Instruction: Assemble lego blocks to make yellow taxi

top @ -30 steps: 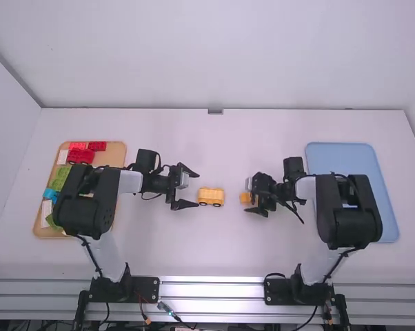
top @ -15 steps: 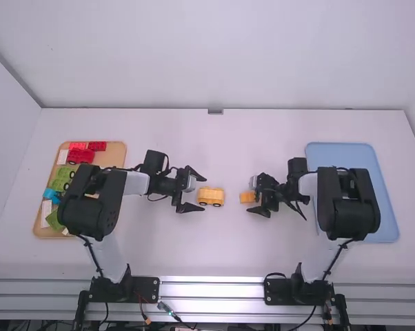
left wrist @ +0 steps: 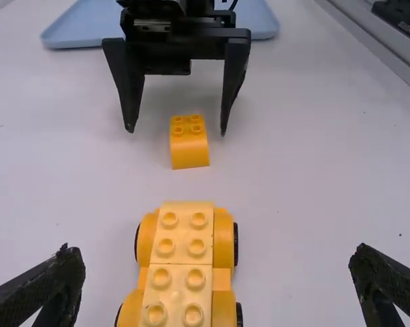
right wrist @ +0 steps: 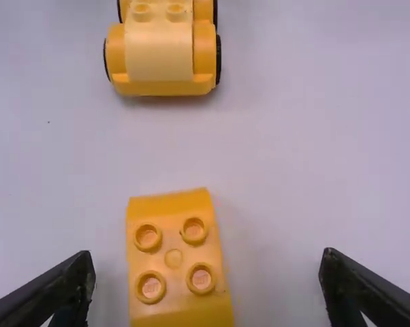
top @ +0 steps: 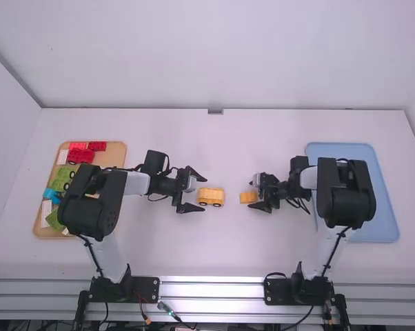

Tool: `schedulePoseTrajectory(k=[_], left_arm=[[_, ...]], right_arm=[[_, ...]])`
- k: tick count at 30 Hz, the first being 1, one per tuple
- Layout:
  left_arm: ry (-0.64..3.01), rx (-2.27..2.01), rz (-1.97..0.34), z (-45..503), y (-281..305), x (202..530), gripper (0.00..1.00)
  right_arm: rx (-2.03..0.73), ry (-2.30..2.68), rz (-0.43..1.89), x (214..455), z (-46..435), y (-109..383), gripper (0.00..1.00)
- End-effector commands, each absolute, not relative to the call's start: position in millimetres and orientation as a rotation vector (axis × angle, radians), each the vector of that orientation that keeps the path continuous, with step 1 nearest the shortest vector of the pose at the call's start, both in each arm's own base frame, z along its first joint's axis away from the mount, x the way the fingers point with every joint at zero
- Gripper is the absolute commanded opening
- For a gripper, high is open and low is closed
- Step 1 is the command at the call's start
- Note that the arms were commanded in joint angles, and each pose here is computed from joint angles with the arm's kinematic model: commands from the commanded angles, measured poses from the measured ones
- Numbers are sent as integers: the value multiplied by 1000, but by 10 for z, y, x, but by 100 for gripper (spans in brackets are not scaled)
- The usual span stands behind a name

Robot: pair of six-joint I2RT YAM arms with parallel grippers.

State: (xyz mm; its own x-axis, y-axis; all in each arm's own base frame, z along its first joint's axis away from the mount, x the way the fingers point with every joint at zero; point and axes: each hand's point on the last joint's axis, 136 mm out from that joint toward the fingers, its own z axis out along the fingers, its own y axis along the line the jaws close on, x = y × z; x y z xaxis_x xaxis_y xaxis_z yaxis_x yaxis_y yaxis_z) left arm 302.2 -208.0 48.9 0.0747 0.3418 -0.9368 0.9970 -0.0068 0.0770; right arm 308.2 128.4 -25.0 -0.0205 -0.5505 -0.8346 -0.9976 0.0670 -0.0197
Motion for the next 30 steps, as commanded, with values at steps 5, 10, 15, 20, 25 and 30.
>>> schedulePoseTrajectory(k=[5, 10, 15, 20, 25, 30], left_arm=[[1395, 1476, -998, 493, -2083, 2978, 97], [1395, 1476, -998, 493, -2083, 2978, 99], [1396, 1476, -998, 492, -2083, 2977, 99], [1396, 1477, -997, 490, -2084, 2976, 99], [1448, 1500, -954, 396, -2063, 2999, 99], [1455, 1499, -949, 388, -2058, 3005, 99]], right_arm=[[-1581, 1626, 873, 3063, -234, 1317, 64], [-1576, 1632, 872, 3070, -237, 1317, 55], [-1575, 1635, 874, 3067, -238, 1316, 42], [-1576, 1636, 874, 3065, -240, 1315, 35], [-1577, 1643, 877, 3059, -245, 1311, 28], [-1556, 1677, 884, 3077, -253, 1310, 33]])
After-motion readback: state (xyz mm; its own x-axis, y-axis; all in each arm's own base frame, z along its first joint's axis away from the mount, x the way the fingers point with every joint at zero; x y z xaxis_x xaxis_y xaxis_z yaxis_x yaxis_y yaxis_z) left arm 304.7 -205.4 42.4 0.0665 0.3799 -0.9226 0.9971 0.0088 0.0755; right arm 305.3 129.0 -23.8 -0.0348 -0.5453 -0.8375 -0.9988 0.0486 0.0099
